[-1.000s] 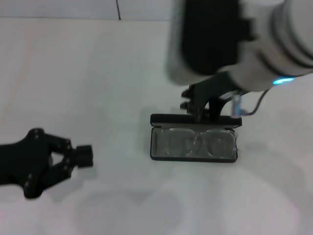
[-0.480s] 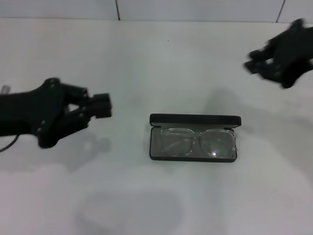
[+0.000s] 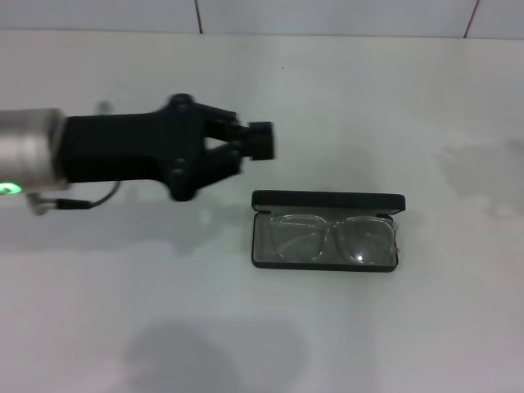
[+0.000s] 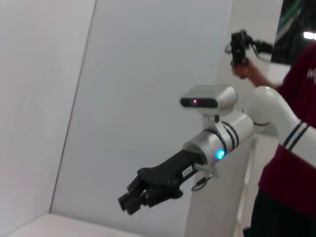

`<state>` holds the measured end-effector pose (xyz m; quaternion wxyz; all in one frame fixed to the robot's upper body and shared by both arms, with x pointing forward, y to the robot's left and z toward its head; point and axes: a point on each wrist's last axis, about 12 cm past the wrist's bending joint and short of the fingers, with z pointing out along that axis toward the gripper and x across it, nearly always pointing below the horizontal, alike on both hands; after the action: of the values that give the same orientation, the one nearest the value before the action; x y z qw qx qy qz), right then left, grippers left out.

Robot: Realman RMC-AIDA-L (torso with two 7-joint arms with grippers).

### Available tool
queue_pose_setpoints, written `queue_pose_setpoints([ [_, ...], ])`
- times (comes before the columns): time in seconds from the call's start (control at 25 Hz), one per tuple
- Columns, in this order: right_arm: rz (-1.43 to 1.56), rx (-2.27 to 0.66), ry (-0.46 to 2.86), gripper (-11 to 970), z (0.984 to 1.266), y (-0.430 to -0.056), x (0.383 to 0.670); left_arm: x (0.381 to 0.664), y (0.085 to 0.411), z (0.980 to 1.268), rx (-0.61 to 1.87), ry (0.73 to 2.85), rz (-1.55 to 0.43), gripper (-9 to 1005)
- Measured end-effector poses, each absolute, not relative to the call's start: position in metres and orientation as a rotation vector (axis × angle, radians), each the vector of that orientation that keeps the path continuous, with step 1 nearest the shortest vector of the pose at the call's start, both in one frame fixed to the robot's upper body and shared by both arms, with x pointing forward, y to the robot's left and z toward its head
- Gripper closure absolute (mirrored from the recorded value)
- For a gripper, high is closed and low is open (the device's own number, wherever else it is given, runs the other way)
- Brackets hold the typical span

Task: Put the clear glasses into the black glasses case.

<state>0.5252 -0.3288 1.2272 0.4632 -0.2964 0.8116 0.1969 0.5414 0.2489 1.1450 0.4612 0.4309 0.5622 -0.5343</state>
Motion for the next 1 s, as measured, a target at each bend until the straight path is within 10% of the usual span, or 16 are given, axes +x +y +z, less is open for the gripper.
queue_pose_setpoints([
  [1.0,0.623,-0.473,1.909,793,1.158,-0.378,0.543,0.585,0.160,1.091,1.105,1.720,-1.102,872],
])
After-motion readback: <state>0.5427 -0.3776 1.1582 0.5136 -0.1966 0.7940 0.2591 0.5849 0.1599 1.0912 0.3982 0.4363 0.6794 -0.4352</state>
